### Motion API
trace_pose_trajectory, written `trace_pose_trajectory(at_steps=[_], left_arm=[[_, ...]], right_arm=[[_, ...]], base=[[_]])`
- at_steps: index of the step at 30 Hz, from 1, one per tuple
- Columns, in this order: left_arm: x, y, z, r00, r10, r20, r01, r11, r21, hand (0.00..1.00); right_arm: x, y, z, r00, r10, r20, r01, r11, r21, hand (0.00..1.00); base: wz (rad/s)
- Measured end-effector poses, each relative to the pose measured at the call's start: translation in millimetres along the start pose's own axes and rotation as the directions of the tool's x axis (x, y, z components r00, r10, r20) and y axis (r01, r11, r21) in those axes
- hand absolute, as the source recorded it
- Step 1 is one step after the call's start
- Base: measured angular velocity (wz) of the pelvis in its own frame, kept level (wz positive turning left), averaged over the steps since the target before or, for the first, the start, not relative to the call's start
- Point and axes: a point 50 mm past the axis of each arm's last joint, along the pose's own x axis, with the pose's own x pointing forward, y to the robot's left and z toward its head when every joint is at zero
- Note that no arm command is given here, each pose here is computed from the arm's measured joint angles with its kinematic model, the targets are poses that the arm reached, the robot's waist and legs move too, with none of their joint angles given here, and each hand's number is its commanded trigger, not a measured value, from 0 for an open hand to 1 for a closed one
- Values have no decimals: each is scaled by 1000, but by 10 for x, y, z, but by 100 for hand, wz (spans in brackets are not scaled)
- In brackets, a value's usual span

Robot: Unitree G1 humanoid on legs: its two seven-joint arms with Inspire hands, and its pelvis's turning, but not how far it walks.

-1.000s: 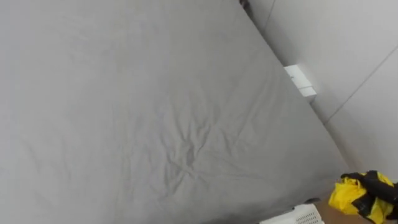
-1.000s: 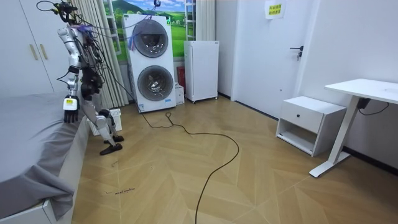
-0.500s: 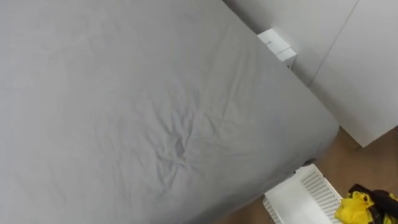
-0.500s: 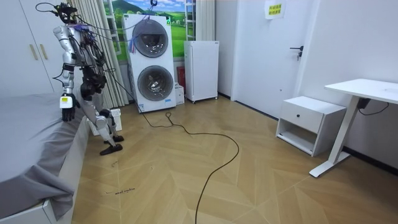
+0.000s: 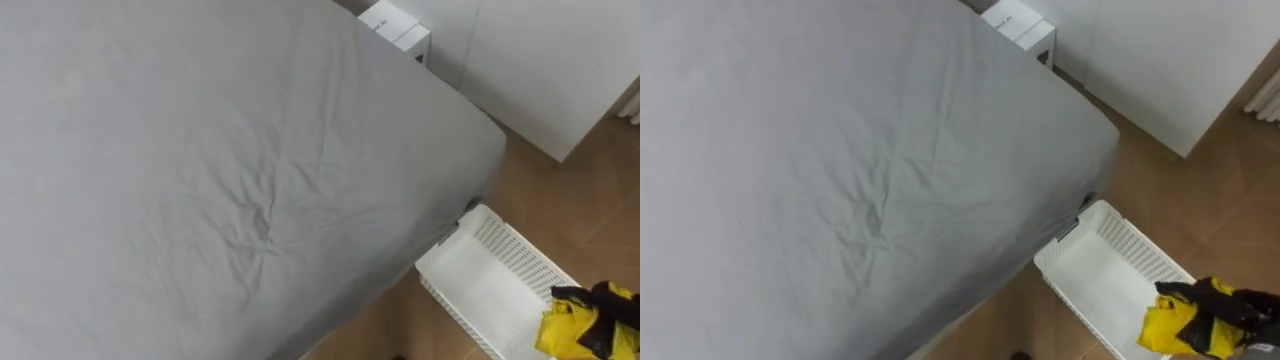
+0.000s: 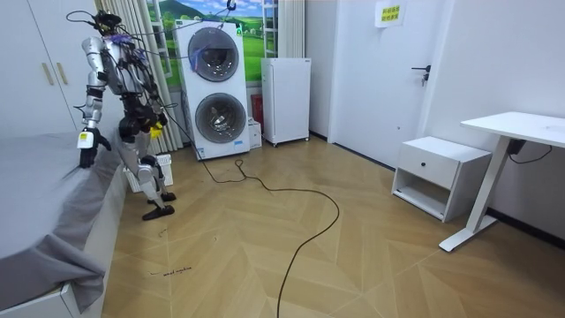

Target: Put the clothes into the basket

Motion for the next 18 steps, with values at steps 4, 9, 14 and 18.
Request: trace_pose_trajectory(at_steps=[4,9,14,18], left_arm=[[1,-3,49,1000,-1,24,1,1000,-3,0],[1,-5,51,1000,-2,27,2,1000,-1,0],[-2,-11,107,997,-5,77,6,1000,-2,0],[-3,-27,168,994,-14,112,12,1000,21,0]], right_arm=[[9,-11,35,1000,-2,16,1,1000,28,0],[9,-15,41,1000,12,24,-14,998,55,0],[14,-15,56,999,27,29,-29,997,68,0],[11,-1,64,998,38,39,-41,997,66,0]], base=[[-2],[0],[-1],[-3]])
